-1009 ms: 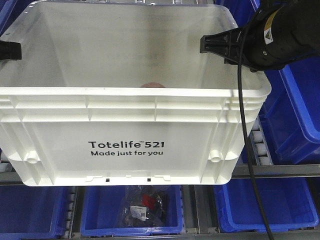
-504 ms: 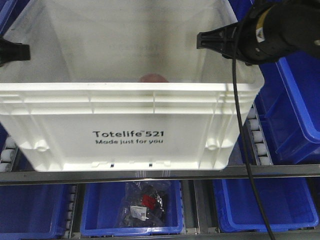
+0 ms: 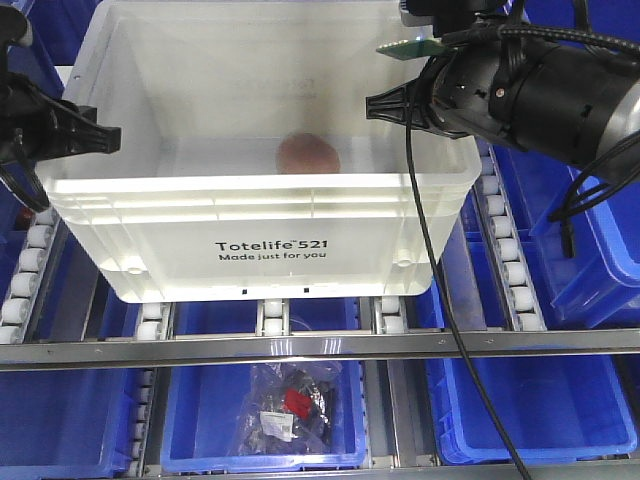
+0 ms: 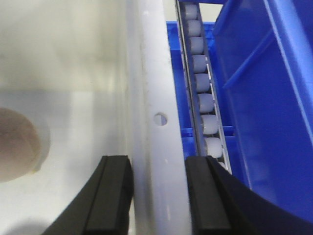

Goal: Place moving items into box and shelve
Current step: 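Push the tote forward onto the rollers and open both grippers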

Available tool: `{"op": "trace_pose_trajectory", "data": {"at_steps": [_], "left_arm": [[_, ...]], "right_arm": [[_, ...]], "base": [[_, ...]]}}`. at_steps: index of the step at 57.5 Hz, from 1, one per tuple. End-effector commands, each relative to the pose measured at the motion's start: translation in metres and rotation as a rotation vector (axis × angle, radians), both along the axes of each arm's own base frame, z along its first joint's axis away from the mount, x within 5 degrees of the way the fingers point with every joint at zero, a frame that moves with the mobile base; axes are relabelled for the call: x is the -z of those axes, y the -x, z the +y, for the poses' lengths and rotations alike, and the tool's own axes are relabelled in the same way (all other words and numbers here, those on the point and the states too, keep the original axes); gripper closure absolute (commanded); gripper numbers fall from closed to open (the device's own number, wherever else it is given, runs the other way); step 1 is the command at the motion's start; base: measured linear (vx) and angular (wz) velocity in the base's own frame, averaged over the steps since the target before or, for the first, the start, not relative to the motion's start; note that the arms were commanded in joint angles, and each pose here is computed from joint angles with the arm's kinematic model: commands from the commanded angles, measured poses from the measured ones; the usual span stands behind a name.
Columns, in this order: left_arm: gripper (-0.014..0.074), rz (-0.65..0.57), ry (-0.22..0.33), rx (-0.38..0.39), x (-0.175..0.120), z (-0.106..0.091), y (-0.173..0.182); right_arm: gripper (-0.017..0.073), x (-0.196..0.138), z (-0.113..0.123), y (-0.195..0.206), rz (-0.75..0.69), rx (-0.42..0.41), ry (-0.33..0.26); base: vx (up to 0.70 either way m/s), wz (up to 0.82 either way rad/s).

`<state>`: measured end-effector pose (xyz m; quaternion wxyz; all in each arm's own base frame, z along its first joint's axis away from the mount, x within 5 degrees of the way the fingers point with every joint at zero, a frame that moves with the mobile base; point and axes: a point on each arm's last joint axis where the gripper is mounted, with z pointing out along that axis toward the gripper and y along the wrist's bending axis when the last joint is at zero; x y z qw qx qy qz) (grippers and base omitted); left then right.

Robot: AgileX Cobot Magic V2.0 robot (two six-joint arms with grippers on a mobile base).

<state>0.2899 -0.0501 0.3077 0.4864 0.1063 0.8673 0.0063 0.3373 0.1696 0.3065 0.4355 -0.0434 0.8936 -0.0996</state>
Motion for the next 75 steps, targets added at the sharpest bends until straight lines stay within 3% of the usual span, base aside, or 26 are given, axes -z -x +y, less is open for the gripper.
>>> {"op": "trace_pose_trajectory", "data": {"at_steps": [1,10,19,33,41,51,62,75], "left_arm": [[0.0263,-0.283,0.051,0.096,-0.043,-0.015,0.0],[0.005,-0.313,0.055,0.091,-0.056,-0.012,0.011],[-0.0048,-0.301,0.045,0.065,-0.071,-0.004,0.033],[-0.0018,-0.171,0.029,-0.011,-0.084,0.013,0.082],[0.0025,-0.068,0.061,-0.043,-0.084,0.021,0.116],[0.0063,-0.079,0.038,0.027,-0.081,0.027,0.16],[0.0077,-0.047,0.086,0.071,-0.063,0.03,0.202],[0.0085,-0.079,0.093,0.072,-0.051,0.037,0.232]], "right_arm": [[0.0174,-0.038,0.013,0.004,-0.156,-0.147,-0.068],[0.0018,-0.054,0.006,0.013,-0.185,-0.151,-0.076],[-0.0006,-0.073,-0.002,0.031,-0.166,-0.201,-0.085],[-0.0005,-0.075,-0.019,0.071,-0.122,-0.3,-0.116],[-0.0005,-0.066,-0.037,0.115,-0.125,-0.389,-0.08],[-0.0005,-0.063,-0.056,0.167,-0.099,-0.466,-0.121],[0.0011,-0.05,-0.082,0.207,-0.072,-0.486,-0.159],[0.0086,-0.024,-0.112,0.234,-0.006,-0.468,-0.077]], "base": [[0.0,0.0],[0.0,0.0],[0.0,0.0],[0.0,0.0],[0.0,0.0],[0.0,0.0],[0.0,0.0],[0.0,0.0]]}}
